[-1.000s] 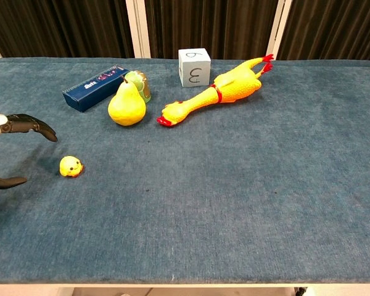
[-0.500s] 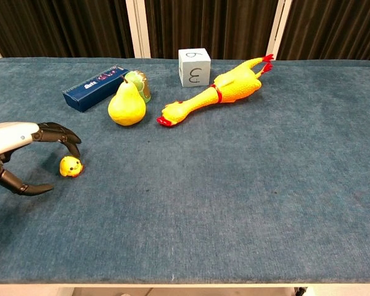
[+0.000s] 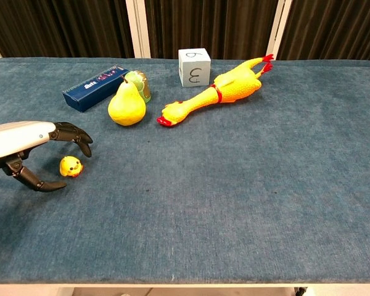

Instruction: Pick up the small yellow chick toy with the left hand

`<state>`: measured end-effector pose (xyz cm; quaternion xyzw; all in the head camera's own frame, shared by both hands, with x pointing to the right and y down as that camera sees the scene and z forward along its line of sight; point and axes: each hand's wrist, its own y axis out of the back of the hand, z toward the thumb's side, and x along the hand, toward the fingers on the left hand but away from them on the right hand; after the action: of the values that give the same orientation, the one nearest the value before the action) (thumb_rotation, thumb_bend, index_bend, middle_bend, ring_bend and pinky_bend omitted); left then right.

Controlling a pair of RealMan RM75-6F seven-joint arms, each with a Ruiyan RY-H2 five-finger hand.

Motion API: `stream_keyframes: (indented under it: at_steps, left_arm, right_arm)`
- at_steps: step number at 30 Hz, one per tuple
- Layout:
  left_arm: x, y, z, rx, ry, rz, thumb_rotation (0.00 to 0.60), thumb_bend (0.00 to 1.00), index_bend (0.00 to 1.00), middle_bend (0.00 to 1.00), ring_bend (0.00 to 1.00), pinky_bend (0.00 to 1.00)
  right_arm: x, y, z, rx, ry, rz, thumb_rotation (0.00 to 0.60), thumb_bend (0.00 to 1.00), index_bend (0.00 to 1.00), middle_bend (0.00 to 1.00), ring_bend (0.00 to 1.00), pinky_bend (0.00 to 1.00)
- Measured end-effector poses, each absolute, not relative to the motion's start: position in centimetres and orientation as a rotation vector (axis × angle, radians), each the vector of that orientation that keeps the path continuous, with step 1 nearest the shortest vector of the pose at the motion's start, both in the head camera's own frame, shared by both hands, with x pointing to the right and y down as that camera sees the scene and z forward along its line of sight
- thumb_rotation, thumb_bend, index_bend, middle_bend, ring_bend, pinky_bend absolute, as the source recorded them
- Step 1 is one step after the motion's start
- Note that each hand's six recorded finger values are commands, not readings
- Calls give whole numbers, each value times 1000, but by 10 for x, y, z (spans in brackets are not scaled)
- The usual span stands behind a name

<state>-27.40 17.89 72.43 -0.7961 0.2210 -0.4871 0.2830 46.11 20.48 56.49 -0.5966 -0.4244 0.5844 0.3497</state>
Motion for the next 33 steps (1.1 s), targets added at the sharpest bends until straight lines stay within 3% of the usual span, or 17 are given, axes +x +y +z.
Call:
stream_keyframes:
  at_steps: [21,33]
  left_arm:
    - [-283,172,728,-2108,543,-1370,600,304,488,129,18,124]
    - [-280,136,684,-1998,547,-1304,600,304,490,129,18,124]
  right_arm:
    - [460,204,564,-1543,-1103,1502,600,372,244,190,157,157]
    - [459,205,564,-1546,-1101,1499,600,372,244,190,158,157]
